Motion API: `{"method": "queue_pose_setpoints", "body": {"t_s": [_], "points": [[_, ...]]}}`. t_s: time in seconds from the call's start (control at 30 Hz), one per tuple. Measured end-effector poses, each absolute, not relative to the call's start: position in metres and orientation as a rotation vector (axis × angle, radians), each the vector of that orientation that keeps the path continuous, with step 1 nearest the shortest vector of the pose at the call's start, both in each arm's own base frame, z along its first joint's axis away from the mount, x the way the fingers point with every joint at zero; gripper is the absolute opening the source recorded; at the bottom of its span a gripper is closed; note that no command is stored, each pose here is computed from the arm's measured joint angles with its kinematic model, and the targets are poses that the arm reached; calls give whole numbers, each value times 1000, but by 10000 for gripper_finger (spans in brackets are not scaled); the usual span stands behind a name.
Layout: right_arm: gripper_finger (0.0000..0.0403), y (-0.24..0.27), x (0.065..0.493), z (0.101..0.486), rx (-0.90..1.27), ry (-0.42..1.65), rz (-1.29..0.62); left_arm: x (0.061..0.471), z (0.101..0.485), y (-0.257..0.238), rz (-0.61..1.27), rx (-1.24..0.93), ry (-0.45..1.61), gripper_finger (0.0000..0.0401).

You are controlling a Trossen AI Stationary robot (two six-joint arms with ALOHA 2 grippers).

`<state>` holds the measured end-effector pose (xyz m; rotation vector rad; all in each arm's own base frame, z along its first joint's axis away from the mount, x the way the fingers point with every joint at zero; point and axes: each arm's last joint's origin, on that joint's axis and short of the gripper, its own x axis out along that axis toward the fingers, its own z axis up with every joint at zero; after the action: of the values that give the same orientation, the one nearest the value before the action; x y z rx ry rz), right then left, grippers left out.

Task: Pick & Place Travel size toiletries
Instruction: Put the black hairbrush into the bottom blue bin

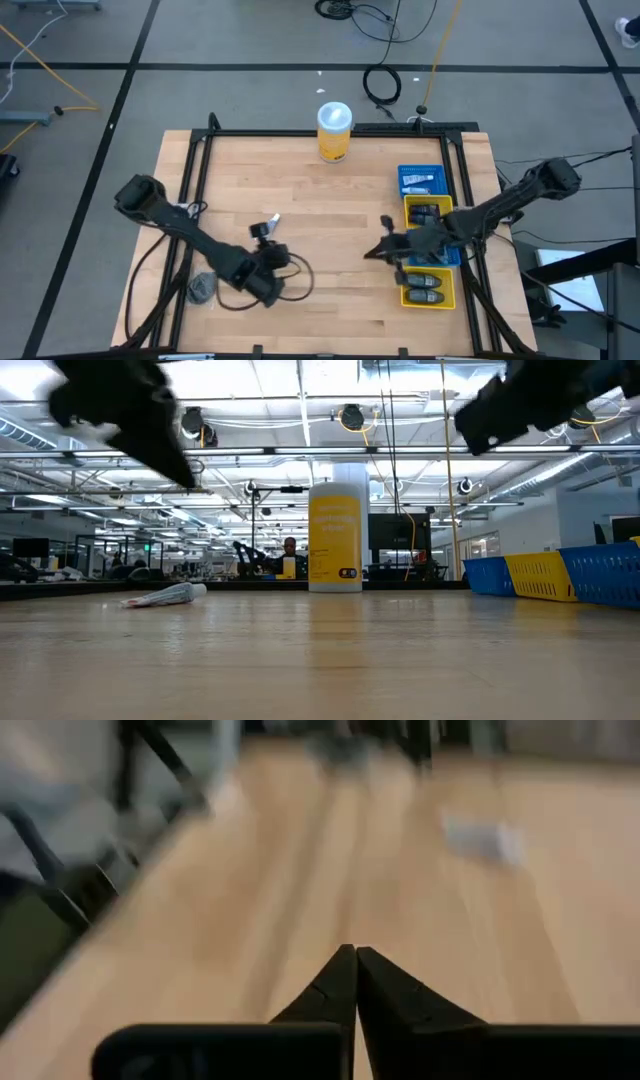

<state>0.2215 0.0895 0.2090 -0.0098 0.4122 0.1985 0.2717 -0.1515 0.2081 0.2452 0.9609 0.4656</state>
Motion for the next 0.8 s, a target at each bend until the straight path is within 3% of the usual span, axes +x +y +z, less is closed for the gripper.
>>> {"method": "queue_pose_setpoints", "body": {"t_s": [0.13,0.33,0.67,0.8], "points": [[1,92,214,189,-83,156,248,239,214,-153,466,84,1214,21],[1,86,205,159,-89,118,211,208,212,-155,621,-169,1553,42],[1,85,206,151,-93,154,209,174,161,-141,784,-392,1879,230],[1,85,206,151,-93,155,208,161,138,-137,739,-485,1967,259]]}}
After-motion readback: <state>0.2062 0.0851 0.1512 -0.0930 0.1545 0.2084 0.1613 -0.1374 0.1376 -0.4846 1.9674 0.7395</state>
